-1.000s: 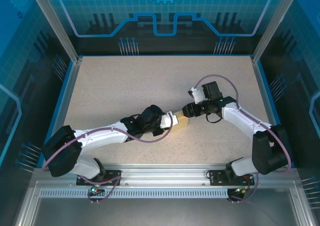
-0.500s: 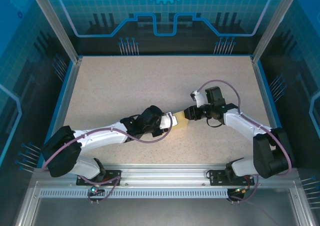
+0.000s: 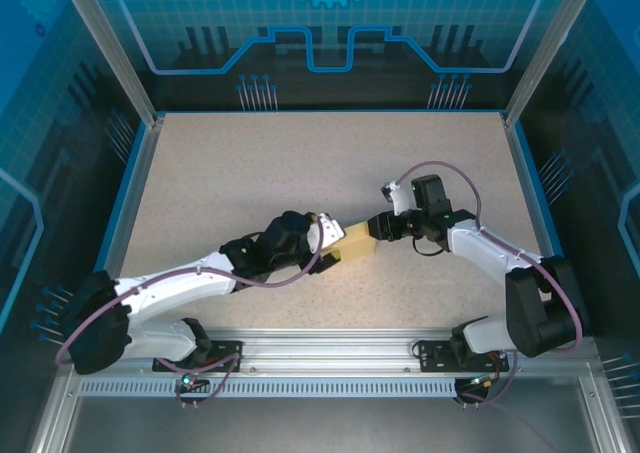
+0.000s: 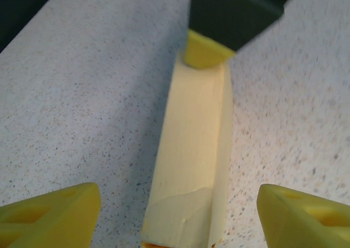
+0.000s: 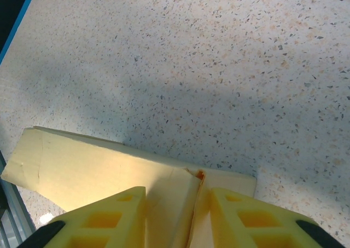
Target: Fold the paper box
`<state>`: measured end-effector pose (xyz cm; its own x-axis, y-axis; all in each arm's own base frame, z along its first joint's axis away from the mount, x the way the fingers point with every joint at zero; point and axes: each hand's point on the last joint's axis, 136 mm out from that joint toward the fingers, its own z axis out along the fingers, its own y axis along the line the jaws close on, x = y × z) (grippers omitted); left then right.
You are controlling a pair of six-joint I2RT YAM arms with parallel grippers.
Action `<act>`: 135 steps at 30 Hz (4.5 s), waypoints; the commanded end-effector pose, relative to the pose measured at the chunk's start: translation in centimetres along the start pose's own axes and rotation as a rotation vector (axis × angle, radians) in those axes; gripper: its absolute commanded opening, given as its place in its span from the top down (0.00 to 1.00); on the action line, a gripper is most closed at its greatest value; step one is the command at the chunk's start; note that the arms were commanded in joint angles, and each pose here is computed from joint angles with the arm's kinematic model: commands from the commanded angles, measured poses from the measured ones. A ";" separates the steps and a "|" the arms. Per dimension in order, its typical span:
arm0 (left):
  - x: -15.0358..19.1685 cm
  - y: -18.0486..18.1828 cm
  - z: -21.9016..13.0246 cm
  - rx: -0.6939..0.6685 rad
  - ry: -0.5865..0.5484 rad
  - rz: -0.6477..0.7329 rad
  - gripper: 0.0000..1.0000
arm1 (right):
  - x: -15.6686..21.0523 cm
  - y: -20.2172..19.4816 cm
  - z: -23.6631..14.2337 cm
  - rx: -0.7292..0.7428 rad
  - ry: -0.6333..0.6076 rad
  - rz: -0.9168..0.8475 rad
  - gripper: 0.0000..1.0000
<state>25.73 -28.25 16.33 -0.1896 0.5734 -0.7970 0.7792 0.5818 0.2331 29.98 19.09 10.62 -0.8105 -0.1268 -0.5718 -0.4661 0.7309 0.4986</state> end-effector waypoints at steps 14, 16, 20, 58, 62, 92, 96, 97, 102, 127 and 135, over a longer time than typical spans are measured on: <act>3.5 3.8 -0.5 0.037 0.038 -0.743 0.19 | 3.8 -1.8 0.7 0.075 0.115 0.067 0.64; 4.0 3.6 0.3 0.045 0.067 -0.751 0.19 | 3.8 -1.9 0.6 0.081 0.114 0.067 0.63; 5.5 4.1 1.3 0.019 0.116 -0.777 0.20 | 3.8 -1.9 0.4 0.095 0.113 0.059 0.63; 11.3 2.0 2.3 0.038 0.250 -0.826 0.24 | -0.2 1.0 -2.3 0.059 -0.027 -0.008 0.56; 11.2 2.0 2.3 0.037 0.246 -0.825 0.24 | -0.4 1.0 -2.7 0.072 -0.039 -0.018 0.56; 12.0 1.7 2.5 0.034 0.263 -0.826 0.24 | 5.7 -2.8 0.7 0.138 0.118 0.072 0.71; 12.0 1.8 2.5 0.034 0.261 -0.827 0.24 | 5.3 -2.6 0.7 0.132 0.108 0.069 0.72; 12.0 1.8 2.5 0.033 0.260 -0.825 0.24 | 5.2 -2.5 0.7 0.129 0.104 0.068 0.72; 11.7 1.9 2.4 0.031 0.253 -0.822 0.24 | 4.0 -2.2 0.1 0.138 0.074 0.042 0.66; 5.7 5.4 -1.6 -0.058 -0.043 -0.746 0.16 | -0.7 -0.6 -5.4 0.255 -0.141 -0.090 0.48; 5.0 5.0 -2.3 -0.026 -0.090 -0.708 0.14 | -0.7 -0.5 -5.4 0.249 -0.144 -0.098 0.46</act>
<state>27.50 -20.74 14.33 -0.6206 -0.0166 -0.7839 0.4274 0.8310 -0.3560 29.39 14.78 14.68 -0.6921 -0.0970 -0.7152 -0.4058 0.8718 0.2744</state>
